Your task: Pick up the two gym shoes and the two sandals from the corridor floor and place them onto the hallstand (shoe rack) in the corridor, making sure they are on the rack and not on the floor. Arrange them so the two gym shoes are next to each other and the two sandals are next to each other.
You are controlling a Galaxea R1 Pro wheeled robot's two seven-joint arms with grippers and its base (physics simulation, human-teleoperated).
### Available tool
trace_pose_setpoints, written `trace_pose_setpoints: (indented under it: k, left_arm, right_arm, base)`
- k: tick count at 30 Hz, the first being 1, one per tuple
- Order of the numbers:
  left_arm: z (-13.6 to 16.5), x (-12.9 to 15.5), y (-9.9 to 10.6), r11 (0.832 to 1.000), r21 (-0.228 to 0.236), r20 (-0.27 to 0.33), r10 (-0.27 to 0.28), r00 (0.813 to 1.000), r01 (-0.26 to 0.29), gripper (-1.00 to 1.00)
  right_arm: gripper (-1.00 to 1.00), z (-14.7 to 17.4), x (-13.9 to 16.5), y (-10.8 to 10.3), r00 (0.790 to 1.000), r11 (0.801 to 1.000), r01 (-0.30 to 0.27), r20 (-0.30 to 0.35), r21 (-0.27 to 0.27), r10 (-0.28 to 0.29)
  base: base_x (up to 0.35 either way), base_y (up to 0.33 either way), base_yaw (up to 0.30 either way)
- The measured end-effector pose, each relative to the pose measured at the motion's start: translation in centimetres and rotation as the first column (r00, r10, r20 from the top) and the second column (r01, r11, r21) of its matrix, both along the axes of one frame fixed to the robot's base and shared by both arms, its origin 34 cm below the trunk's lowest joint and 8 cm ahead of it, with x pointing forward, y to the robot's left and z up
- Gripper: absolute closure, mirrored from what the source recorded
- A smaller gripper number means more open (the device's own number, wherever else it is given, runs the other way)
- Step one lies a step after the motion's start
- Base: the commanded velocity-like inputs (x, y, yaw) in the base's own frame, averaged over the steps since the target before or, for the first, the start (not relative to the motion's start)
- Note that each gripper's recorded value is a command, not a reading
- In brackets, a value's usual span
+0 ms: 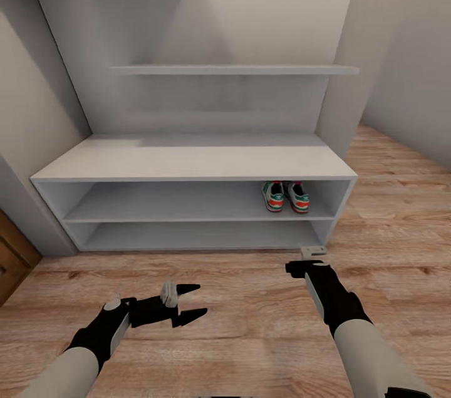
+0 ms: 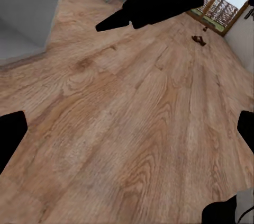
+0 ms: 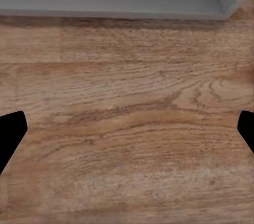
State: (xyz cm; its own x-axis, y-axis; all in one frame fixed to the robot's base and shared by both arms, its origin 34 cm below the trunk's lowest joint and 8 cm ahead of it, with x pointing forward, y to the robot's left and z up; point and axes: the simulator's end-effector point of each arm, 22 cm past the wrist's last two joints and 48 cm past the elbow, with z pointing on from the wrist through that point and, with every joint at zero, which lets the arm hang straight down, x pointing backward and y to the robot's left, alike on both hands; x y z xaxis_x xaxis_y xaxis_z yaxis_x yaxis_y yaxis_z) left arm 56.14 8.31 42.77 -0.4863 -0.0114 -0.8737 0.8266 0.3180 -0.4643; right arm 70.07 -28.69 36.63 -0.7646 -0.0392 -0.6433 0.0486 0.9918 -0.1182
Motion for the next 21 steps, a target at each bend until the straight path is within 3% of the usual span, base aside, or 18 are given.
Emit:
trace_pose_setpoints:
  k: [4, 5, 9, 18, 21]
  left_arm:
    - [2.1, 1.5, 0.2, 1.0, 0.009, 0.083, 0.0, 0.997, -0.001, -1.0]
    - [4.2, 3.0, 0.2, 1.0, 0.017, 0.159, 0.008, 0.987, -0.011, -1.0]
    - [4.3, 3.5, 0.2, 0.999, 0.025, 0.168, 0.028, 0.985, -0.033, -1.0]
    - [4.2, 3.8, 0.5, 0.998, 0.031, 0.165, 0.044, 0.985, -0.05, -1.0]
    - [3.9, 3.7, 0.4, 0.998, 0.03, 0.156, 0.047, 0.987, -0.052, -1.0]
  right_arm:
    - [-1.0, 0.3, 0.2, -0.1, 1.0, 1.0, 0.003, 0.007, 0.002, -0.003]
    - [-1.0, 4.4, 2.6, -0.6, 0.994, 1.0, 0.012, 0.11, -0.005, -0.011]
    - [-1.0, 6.0, 3.4, -0.7, 0.989, 1.0, 0.015, 0.147, -0.008, -0.014]
    - [-1.0, 6.3, 3.4, -0.7, 0.988, 1.0, 0.016, 0.152, -0.005, -0.015]
    - [-1.0, 6.4, 3.4, -0.4, 0.988, 0.999, 0.023, 0.154, 0.025, -0.027]
  base:
    - [0.0, 0.0, -0.111]
    - [0.0, 0.0, -0.278]
    - [0.0, 0.0, -0.284]
    - [0.0, 0.0, -0.288]
    - [0.0, 0.0, -0.288]
